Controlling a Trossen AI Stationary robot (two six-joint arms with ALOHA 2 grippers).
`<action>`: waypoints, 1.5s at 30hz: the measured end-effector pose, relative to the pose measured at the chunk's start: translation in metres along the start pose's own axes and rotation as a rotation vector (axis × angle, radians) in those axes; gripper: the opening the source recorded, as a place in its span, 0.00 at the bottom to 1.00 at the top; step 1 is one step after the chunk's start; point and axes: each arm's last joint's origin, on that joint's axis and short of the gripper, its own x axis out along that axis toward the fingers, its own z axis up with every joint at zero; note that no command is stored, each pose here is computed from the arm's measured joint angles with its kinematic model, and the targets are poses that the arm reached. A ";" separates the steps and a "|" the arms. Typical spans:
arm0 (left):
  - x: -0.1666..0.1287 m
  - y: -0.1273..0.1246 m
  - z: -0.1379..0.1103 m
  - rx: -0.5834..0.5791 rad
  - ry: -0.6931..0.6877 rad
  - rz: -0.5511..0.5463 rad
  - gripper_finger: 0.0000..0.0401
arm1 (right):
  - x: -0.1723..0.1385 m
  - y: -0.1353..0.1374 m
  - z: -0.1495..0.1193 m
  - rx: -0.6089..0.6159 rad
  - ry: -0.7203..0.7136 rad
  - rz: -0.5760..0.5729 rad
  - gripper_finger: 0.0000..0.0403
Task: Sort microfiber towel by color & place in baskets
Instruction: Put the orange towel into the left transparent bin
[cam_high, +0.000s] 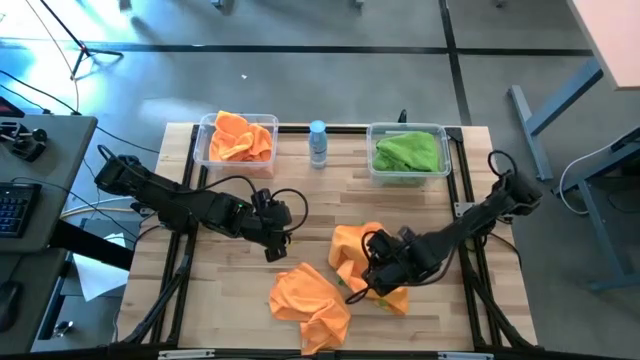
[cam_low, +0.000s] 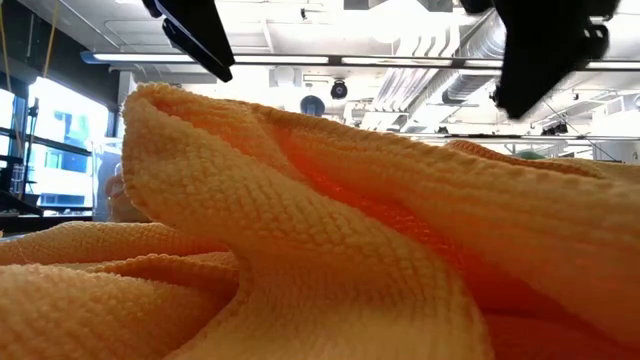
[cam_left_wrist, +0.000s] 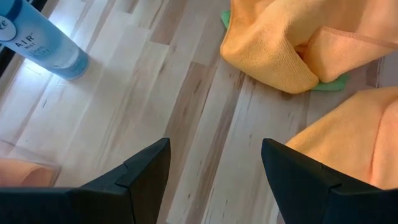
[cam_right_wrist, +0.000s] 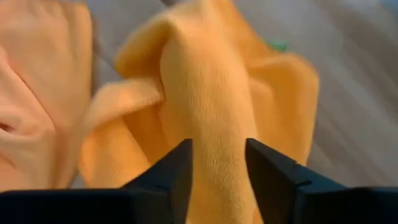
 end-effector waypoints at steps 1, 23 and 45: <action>0.000 0.000 0.000 0.000 0.000 -0.001 0.60 | 0.005 -0.001 -0.003 -0.005 0.014 0.001 0.40; 0.000 -0.001 0.002 -0.008 -0.014 -0.010 0.60 | 0.044 -0.013 -0.027 -0.021 0.106 0.026 0.05; 0.000 -0.001 0.002 -0.011 -0.015 -0.015 0.60 | -0.132 0.001 0.033 -0.079 -0.366 -0.011 0.01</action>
